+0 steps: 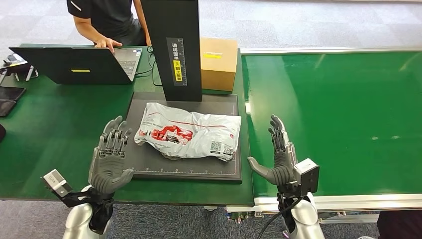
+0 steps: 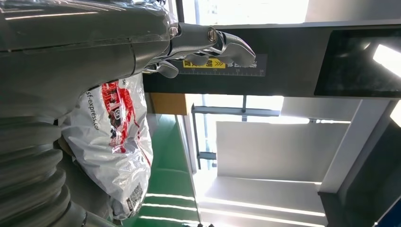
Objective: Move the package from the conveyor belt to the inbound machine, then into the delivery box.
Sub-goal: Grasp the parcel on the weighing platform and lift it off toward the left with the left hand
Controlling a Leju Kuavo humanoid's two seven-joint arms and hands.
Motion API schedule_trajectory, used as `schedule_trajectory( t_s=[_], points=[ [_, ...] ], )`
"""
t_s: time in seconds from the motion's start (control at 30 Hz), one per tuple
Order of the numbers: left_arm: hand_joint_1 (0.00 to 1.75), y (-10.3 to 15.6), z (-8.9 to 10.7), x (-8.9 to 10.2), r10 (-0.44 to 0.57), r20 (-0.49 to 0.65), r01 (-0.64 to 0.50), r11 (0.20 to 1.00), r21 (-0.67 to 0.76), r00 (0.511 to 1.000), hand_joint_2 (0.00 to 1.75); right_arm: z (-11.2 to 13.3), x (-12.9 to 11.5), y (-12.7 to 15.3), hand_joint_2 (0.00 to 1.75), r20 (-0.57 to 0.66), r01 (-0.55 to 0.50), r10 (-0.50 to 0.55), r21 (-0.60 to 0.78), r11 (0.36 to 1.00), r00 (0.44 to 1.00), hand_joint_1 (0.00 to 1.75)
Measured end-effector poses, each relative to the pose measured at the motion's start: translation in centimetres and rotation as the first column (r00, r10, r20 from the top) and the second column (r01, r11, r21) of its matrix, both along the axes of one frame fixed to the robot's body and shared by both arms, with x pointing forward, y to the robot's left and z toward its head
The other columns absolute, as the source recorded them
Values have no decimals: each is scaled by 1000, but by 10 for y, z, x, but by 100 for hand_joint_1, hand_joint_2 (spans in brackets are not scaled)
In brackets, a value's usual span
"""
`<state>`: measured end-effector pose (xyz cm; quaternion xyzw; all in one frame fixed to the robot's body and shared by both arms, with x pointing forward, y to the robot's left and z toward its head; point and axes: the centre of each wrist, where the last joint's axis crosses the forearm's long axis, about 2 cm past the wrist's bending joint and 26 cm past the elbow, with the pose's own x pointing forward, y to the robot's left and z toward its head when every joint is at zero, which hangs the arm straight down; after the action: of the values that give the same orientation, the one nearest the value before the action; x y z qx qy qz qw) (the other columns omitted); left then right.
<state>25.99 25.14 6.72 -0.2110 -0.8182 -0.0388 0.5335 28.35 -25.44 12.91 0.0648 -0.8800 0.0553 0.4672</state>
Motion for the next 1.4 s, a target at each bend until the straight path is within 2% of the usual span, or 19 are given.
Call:
schedule_trajectory(
  t_s=[1.4],
  points=[
    [0,-2,7,5,-11,18,11,1000,-3,1000,175,2,-3,-4,175,-17,29,-29,8,1000,999,0]
  ],
)
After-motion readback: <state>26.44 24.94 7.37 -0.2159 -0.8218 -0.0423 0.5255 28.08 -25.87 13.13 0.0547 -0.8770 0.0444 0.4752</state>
